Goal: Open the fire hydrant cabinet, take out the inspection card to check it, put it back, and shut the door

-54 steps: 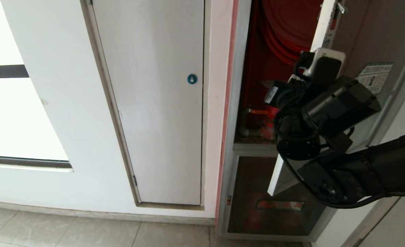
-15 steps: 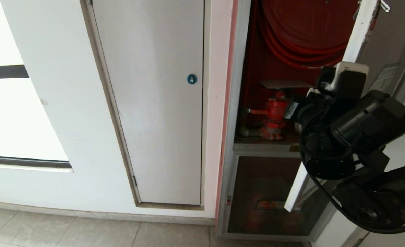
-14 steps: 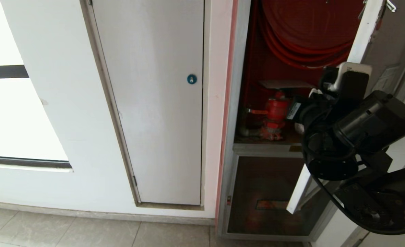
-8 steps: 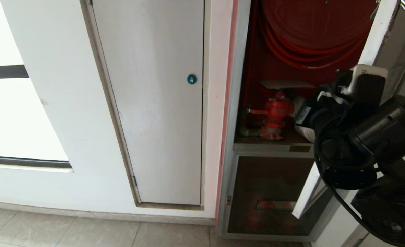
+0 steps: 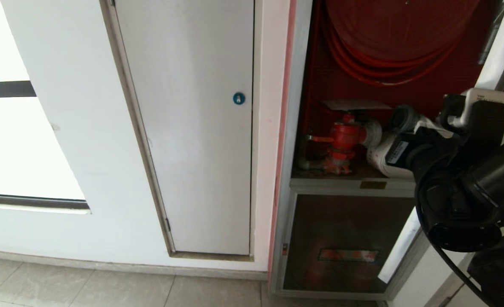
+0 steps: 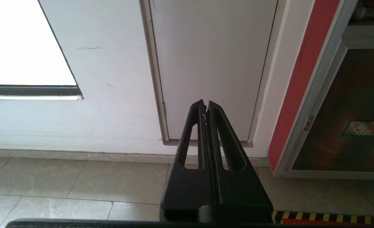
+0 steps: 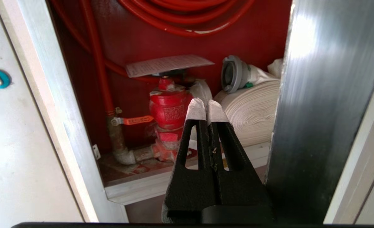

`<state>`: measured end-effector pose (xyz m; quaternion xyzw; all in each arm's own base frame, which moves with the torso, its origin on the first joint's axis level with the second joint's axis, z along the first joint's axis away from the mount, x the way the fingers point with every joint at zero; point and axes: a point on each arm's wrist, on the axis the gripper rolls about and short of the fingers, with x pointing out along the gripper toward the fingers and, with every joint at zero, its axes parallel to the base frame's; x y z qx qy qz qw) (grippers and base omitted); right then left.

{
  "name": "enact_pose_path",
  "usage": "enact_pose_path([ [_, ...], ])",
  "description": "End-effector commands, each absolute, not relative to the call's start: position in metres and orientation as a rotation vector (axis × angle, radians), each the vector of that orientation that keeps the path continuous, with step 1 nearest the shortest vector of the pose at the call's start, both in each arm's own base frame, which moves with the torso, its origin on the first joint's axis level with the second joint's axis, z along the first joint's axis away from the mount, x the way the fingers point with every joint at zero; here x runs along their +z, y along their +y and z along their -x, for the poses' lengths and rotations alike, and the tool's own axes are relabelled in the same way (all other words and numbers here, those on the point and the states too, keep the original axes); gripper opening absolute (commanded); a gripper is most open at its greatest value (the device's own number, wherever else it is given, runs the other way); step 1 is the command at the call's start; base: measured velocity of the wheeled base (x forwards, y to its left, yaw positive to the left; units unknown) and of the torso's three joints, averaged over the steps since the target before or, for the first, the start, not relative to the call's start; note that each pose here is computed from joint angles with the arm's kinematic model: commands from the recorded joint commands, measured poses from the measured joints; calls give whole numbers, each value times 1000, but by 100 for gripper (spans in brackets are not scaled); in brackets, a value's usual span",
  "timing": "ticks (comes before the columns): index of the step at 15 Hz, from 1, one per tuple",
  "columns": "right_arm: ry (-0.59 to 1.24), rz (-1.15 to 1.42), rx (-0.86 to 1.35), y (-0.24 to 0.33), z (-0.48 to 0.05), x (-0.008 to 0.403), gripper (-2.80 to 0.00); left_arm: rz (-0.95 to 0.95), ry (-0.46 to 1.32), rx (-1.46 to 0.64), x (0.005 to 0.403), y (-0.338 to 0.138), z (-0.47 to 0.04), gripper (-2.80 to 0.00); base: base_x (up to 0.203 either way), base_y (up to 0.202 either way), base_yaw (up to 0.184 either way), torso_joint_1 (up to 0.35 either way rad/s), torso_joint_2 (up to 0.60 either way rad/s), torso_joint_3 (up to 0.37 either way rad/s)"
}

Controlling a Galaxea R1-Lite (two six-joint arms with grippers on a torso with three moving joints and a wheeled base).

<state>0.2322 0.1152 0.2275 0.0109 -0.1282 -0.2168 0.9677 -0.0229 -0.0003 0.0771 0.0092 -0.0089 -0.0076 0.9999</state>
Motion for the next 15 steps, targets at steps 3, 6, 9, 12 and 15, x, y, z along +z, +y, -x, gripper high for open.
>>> enact_pose_path([
  [3, -262, -22, -493, 99, -225, 228, -280, -18, -12, -15, 75, 0, 22, -280, 0, 0, 0, 0, 0, 0],
  [6, -264, -28, -507, 93, -217, 230, -280, -18, -12, -15, 75, 0, 22, -280, 0, 0, 0, 0, 0, 0],
  [9, -260, -25, -518, 86, -207, 229, -280, -19, -12, -15, 75, 0, 22, -280, 0, 0, 0, 0, 0, 0],
  [12, -256, -19, -533, 80, -199, 228, -280, -18, -12, -16, 75, 0, 22, -280, 0, 0, 0, 0, 0, 0],
  [15, -260, -21, -547, 75, -195, 229, -280, -18, -12, -16, 75, 0, 22, -280, 0, 0, 0, 0, 0, 0],
])
